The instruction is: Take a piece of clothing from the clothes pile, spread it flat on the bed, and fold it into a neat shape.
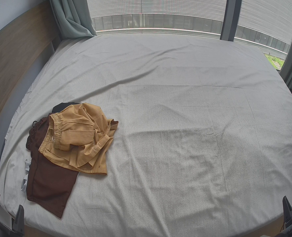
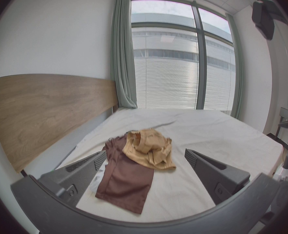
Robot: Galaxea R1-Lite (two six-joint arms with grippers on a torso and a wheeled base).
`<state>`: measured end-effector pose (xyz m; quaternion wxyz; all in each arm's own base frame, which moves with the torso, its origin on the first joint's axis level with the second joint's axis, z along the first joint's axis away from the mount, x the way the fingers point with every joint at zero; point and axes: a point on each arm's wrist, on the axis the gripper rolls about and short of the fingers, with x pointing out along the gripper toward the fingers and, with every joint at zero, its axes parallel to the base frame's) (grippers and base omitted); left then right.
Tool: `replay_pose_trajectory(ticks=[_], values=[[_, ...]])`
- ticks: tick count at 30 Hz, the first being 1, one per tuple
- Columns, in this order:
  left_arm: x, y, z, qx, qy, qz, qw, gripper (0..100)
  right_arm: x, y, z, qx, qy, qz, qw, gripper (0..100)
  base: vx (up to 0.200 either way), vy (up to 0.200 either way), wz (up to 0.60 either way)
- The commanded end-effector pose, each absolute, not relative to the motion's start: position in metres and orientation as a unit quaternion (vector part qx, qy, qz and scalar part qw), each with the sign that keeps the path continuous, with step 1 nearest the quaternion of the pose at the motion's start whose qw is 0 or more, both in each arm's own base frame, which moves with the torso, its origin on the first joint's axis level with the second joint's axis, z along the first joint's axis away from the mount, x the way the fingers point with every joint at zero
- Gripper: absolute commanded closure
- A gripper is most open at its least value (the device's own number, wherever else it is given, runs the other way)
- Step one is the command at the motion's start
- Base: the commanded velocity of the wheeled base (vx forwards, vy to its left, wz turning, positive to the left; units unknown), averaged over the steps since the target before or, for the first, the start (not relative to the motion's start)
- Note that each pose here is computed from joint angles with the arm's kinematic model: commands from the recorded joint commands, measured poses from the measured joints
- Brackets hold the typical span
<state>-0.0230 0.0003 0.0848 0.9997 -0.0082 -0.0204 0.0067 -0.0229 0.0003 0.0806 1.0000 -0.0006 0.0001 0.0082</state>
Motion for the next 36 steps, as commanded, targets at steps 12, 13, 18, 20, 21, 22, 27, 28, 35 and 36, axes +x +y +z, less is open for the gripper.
replay_pose_trajectory(ticks=[12,13,18,20,21,22,27,28,35,36], values=[[0.008,0.000,0.168,-0.018,-0.046,-0.025,0.998,0,-0.023,0.000,0.076,0.000,0.000,0.009,1.000,0,0.000,0.000,0.00],[0.012,-0.001,0.170,-0.019,-0.044,-0.028,0.998,0,-0.023,0.000,0.076,0.000,0.000,0.009,1.000,0,0.000,0.000,0.00],[0.027,-0.002,0.172,-0.019,-0.015,-0.034,0.999,0,-0.023,0.000,0.076,0.000,0.000,0.010,1.000,0,0.000,0.000,0.00],[0.032,-0.003,0.172,-0.029,0.001,-0.047,0.998,0,-0.023,0.000,0.076,-0.001,0.000,0.010,1.000,0,0.000,0.000,0.00],[0.034,-0.004,0.171,-0.041,0.008,-0.055,0.998,0,-0.023,0.000,0.076,0.000,0.000,0.010,1.000,0,0.000,0.000,0.00],[0.036,-0.005,0.172,-0.057,0.013,-0.068,0.996,0,-0.023,0.000,0.076,0.000,0.000,0.010,1.000,0,0.000,0.000,0.00],[0.043,-0.009,0.180,-0.120,0.030,-0.110,0.986,0,-0.023,0.000,0.076,0.000,0.000,0.010,1.000,0,0.000,0.000,0.00],[0.047,-0.010,0.179,-0.129,0.043,-0.121,0.983,0,-0.023,0.000,0.076,-0.001,0.000,0.010,1.000,0,0.000,0.000,0.00],[0.061,-0.014,0.177,-0.130,0.080,-0.144,0.978,0,-0.023,0.000,0.076,-0.001,0.000,0.010,1.000,0,0.000,0.000,0.00],[0.064,-0.014,0.178,-0.130,0.085,-0.143,0.977,0,-0.023,0.000,0.076,-0.001,0.000,0.010,1.000,0,0.000,0.000,0.00]])
